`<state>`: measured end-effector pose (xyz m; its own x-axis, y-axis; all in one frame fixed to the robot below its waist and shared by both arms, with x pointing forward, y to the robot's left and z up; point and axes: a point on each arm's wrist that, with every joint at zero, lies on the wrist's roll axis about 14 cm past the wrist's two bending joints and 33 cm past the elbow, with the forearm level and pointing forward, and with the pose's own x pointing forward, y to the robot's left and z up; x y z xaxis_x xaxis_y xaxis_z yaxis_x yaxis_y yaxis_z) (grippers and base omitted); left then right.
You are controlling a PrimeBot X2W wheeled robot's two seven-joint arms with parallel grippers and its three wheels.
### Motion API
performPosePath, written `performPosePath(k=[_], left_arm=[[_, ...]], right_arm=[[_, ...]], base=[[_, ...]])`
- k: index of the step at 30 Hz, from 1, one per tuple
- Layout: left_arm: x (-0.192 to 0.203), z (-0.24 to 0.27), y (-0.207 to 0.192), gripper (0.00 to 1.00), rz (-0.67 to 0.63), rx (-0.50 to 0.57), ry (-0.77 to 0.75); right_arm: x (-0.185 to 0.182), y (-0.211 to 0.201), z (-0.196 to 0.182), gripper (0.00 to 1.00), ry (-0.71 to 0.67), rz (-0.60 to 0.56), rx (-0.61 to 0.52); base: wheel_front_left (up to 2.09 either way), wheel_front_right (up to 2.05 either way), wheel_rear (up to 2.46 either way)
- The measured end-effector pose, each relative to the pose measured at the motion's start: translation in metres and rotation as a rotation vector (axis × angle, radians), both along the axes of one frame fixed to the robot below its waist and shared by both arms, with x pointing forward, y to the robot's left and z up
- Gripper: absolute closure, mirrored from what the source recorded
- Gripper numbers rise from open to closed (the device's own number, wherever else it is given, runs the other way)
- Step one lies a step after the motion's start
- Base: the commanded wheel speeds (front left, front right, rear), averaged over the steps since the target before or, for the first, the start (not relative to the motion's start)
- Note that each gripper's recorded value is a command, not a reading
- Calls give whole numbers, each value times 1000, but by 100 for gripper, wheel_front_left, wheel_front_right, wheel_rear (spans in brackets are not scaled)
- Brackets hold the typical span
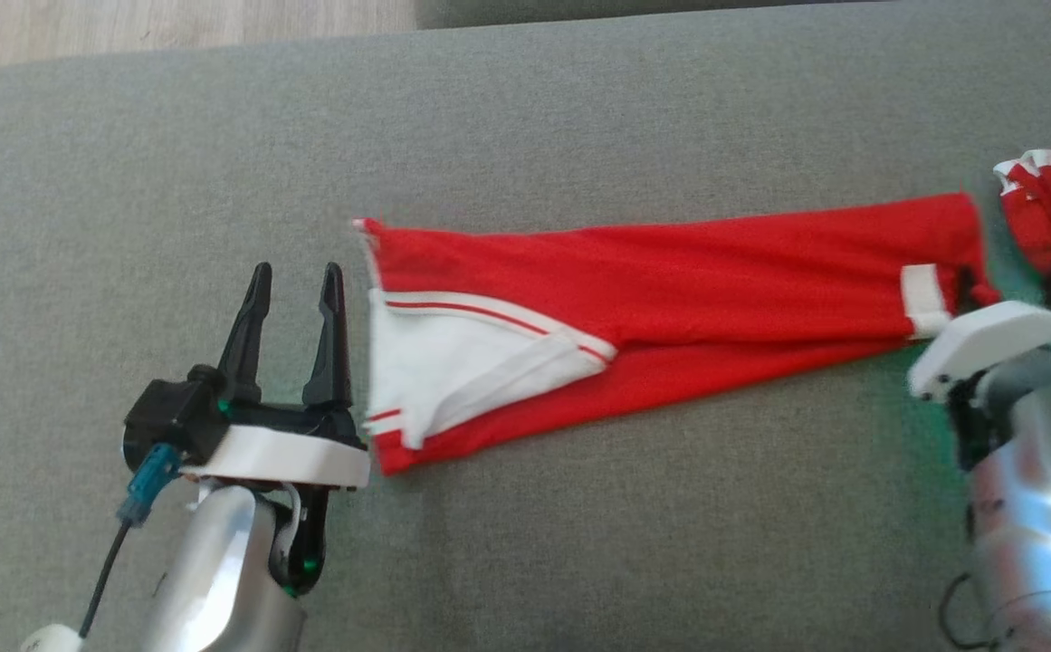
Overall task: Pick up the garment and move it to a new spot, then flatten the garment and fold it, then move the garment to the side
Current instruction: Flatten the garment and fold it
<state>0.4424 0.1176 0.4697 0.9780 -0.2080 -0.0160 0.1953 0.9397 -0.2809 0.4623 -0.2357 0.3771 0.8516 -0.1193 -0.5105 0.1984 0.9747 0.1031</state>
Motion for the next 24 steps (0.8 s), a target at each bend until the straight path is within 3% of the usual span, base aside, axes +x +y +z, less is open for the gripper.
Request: performPosePath(k=[7,10,24], left_arm=[[-1,8,-3,0,-5,-11,-18],[-2,13,-3,0,-5,-12,-29],[-32,40,14,0,45,-20,-92]], right_arm=[[1,-75,41,100,-87,-77,-172],[2,-82,51,100,-114,-88,-186],[26,64,117,100,-335,240,-81]], base=[[0,0,0],[0,0,0],[0,0,0]])
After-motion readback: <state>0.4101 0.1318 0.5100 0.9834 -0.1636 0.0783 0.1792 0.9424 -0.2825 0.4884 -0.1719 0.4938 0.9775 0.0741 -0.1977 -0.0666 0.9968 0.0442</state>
